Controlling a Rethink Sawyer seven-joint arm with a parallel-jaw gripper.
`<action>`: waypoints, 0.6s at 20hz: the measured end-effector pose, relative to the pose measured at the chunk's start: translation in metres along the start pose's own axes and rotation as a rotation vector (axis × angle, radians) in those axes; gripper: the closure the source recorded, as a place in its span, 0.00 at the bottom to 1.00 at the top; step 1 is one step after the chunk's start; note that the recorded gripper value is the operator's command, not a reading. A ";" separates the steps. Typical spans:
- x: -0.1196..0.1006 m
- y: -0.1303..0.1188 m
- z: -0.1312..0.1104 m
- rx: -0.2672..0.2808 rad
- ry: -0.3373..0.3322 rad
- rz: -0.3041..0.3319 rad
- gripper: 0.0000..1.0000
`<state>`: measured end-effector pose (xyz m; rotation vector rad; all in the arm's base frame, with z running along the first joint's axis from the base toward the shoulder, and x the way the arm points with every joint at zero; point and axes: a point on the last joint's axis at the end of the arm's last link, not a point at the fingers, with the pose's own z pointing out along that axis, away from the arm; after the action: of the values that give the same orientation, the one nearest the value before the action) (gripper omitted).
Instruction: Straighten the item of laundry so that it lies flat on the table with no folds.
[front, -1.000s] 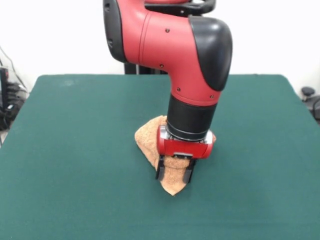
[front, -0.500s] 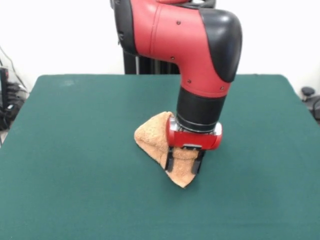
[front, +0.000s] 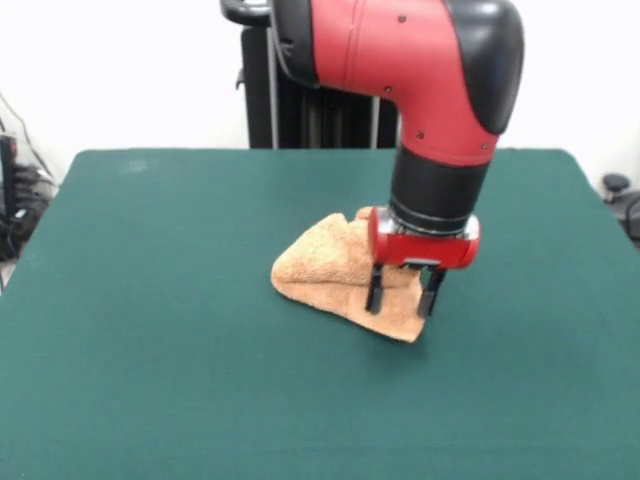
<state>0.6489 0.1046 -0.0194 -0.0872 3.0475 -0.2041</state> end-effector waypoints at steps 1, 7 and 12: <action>0.001 0.003 -0.003 -0.001 0.000 -0.002 0.00; 0.002 0.037 -0.027 -0.018 -0.013 -0.018 0.00; 0.003 0.079 -0.052 -0.039 -0.002 -0.038 0.00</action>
<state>0.6372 0.1896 0.0211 -0.1478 3.0501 -0.1465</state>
